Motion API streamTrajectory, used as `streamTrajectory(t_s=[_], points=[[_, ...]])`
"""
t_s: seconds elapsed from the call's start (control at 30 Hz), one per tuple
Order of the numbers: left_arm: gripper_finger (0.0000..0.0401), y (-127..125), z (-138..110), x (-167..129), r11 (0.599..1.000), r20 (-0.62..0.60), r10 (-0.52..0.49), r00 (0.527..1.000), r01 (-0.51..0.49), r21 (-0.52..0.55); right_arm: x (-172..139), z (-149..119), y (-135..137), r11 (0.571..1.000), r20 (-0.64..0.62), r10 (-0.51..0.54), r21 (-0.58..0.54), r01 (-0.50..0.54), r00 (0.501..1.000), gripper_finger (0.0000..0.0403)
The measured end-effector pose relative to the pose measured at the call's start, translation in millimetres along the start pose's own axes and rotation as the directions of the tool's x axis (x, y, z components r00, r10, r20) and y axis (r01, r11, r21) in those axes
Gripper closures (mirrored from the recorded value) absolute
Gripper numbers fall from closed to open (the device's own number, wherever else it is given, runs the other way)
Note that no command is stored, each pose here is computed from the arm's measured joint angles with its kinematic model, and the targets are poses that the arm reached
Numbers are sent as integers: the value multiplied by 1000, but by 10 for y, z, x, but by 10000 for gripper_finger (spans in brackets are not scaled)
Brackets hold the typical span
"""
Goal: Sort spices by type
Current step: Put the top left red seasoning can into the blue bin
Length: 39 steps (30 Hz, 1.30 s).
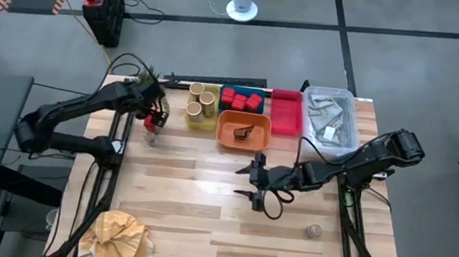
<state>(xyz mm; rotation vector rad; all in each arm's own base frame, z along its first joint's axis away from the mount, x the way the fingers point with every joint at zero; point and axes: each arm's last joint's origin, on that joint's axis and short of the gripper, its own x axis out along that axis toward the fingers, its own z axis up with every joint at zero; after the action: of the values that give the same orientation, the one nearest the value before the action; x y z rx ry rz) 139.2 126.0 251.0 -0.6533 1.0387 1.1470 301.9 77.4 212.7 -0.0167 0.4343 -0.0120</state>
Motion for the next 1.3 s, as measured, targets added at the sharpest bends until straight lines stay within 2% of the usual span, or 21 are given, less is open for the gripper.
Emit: streamTrajectory(t_s=[0.23,0.4,0.57,0.73,0.93,1.1,1.2,1.3], points=[[88,-132,76,261,1000,-91,10,996,-7,29,1,-1,3,1000,0,1,0,-1,1000,88],[88,-189,92,469,996,-175,61,983,-47,80,-2,-3,14,1000,-1,5,-1,-5,1000,88],[88,-233,105,597,990,-201,95,975,-70,126,-4,-3,23,1000,0,8,-2,-8,1000,88],[117,-267,134,652,983,-189,83,979,-49,177,-4,-3,21,1000,0,8,-2,-8,1000,88],[199,-266,131,645,970,-196,82,977,-34,239,-4,-7,21,1000,-4,7,15,-7,1000,88],[199,-264,195,520,944,-221,96,970,-19,330,-4,-17,20,1000,-12,6,28,-6,1000,88],[199,-299,335,323,928,-203,79,976,3,374,-3,-44,13,1000,-20,4,31,-4,1000,88],[199,-404,505,55,899,-130,26,991,33,436,-3,-75,4,999,-48,-1,43,3,999,88]])
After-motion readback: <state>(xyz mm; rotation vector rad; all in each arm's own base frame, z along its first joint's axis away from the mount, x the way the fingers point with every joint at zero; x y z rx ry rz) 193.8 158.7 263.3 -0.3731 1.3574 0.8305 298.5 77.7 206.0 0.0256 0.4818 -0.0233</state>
